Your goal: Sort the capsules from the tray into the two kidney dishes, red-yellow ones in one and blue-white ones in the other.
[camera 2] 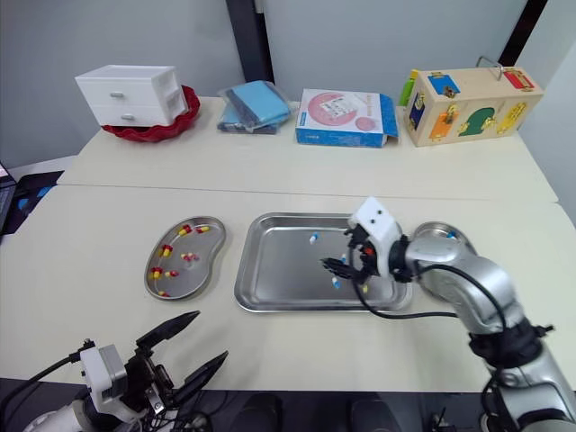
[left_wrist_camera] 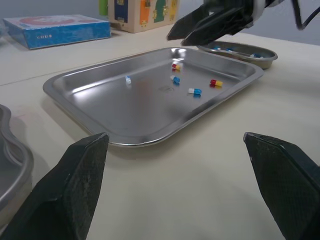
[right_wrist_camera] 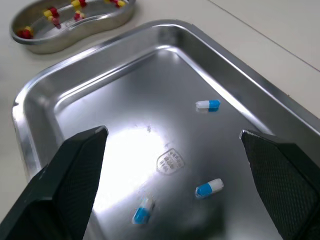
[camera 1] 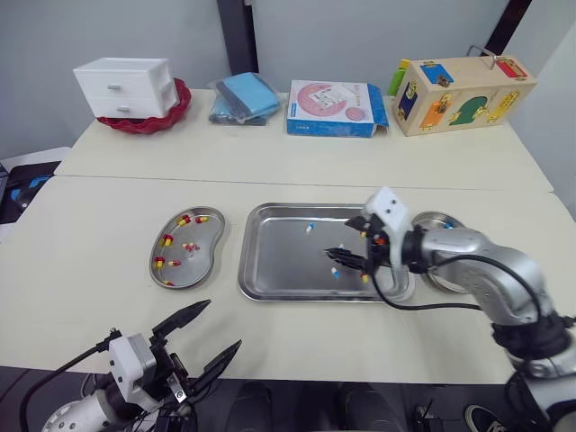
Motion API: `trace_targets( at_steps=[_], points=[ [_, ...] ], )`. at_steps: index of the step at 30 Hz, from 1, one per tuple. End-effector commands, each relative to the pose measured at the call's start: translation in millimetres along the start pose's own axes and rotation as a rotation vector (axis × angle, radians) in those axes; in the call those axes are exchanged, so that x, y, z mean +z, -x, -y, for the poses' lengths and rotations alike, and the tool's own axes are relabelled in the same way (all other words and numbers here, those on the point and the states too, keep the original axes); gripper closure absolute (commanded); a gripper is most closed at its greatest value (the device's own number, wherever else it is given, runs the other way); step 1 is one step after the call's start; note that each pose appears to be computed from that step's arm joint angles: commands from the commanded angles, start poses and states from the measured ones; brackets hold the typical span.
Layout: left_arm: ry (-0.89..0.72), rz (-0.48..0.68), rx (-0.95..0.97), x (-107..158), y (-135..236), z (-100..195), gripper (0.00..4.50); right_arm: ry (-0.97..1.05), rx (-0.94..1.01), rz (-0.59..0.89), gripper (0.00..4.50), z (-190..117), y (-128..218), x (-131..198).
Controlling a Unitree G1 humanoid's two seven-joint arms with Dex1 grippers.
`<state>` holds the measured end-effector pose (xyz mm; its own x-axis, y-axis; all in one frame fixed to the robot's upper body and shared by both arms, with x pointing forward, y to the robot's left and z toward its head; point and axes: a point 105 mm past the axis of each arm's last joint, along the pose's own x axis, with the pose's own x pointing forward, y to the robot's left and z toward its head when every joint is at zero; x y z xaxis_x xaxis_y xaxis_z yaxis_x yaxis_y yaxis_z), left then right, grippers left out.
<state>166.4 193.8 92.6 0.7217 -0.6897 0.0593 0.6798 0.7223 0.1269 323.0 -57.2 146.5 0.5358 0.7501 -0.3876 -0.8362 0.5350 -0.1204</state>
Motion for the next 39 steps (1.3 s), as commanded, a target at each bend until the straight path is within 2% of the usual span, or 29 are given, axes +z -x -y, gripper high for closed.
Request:
trace_targets(
  at_steps=[1, 7, 10, 12, 32, 35, 39],
  points=[
    [-0.029, 0.023, 0.017, 4.6, -0.2, 0.4, 0.03, 0.071, -0.046, 0.021, 0.0, 9.2, -12.9, 12.7],
    [-0.021, 0.011, 0.047, -2.6, 6.1, -2.4, 0.03, 0.094, -0.054, 0.027, 0.0, 13.6, -37.5, 19.4],
    [-0.024, 0.009, 0.056, -4.3, 8.4, -5.3, 0.0, 0.104, -0.062, 0.029, 0.54, 16.1, -45.9, 18.7],
    [-0.025, 0.008, 0.058, -4.9, 10.3, -6.1, 0.0, 0.109, -0.062, 0.026, 1.15, 16.4, -49.9, 17.2],
    [-0.041, -0.021, 0.081, -8.9, 20.7, -10.1, 0.0, 0.135, -0.067, -0.022, 1.15, 17.7, -75.0, -1.8],
    [-0.044, -0.022, 0.079, -8.0, 19.9, -10.8, 0.0, 0.128, -0.072, -0.031, 1.7, 18.2, -76.5, -4.5],
    [-0.048, -0.026, 0.077, -7.6, 19.1, -12.2, 0.0, 0.12, -0.069, -0.032, 2.81, 17.4, -76.9, -5.8]
  ],
)
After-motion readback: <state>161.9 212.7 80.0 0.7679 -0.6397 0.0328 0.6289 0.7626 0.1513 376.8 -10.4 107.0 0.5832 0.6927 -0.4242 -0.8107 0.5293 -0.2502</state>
